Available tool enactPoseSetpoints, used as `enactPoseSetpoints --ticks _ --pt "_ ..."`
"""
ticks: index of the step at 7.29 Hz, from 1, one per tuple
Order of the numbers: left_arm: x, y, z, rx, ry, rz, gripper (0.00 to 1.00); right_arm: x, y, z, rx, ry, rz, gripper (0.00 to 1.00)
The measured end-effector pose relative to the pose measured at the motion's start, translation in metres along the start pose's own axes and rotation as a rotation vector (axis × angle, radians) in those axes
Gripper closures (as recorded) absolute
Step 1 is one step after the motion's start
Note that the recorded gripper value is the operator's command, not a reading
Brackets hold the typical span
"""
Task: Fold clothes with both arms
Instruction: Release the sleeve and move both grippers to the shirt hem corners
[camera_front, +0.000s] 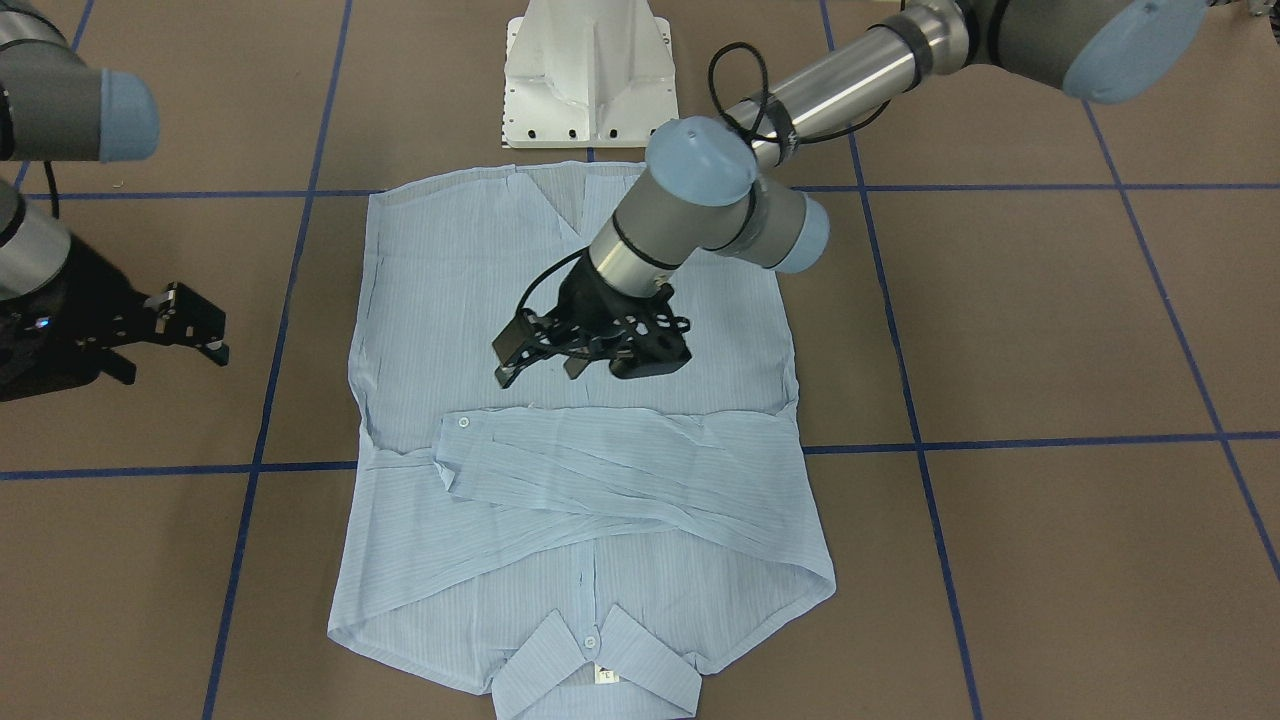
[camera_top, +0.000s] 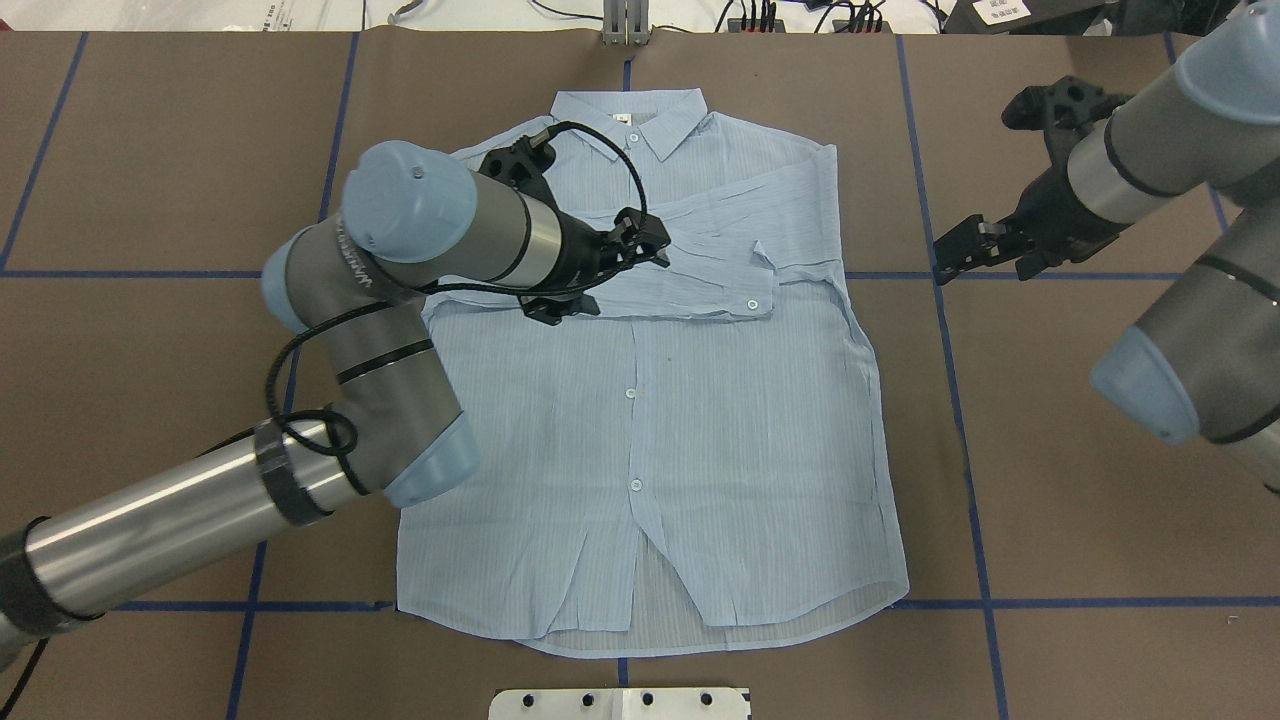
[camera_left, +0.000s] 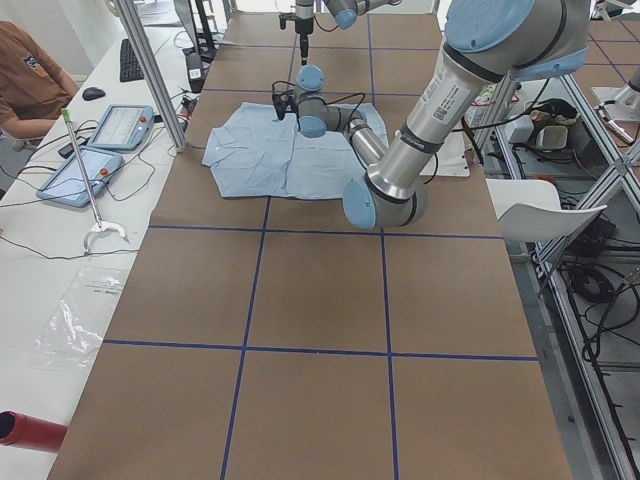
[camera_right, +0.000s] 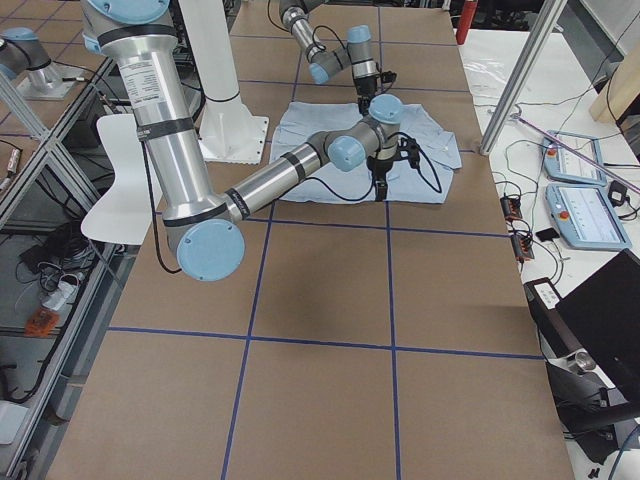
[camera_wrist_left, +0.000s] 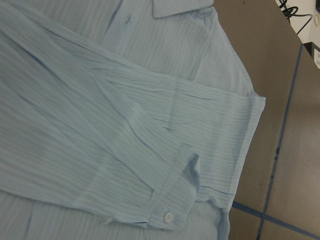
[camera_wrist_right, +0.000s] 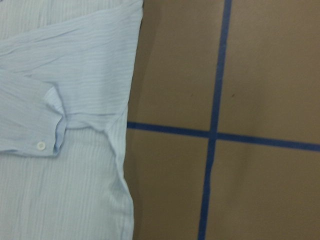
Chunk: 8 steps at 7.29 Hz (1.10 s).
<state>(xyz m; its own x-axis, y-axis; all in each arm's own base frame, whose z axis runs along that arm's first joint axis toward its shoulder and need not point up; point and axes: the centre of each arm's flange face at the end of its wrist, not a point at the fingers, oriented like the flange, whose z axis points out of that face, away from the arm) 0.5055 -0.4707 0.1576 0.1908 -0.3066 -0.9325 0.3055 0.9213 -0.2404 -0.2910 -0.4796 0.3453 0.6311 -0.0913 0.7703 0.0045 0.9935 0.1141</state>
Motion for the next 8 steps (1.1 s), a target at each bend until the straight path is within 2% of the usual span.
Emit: enactPoseSetpoints --ticks 2,4,6,8 --pt "-0.023 0.029 -0.076 0.000 -0.072 0.061 0.00 -0.059 0.071 0.034 -0.010 0.018 0.040 0.00" --pt "-0.054 0.047 -0.127 -0.005 -0.101 0.124 0.00 -0.071 0.142 0.076 -0.009 0.028 0.086 0.00" --pt "-0.064 0.052 -0.141 -0.006 -0.125 0.142 0.00 -0.048 0.192 0.107 -0.014 0.041 0.131 0.02" --pt "-0.064 0.054 -0.142 -0.008 -0.128 0.146 0.00 -0.040 0.213 0.129 -0.039 0.070 0.130 0.13"
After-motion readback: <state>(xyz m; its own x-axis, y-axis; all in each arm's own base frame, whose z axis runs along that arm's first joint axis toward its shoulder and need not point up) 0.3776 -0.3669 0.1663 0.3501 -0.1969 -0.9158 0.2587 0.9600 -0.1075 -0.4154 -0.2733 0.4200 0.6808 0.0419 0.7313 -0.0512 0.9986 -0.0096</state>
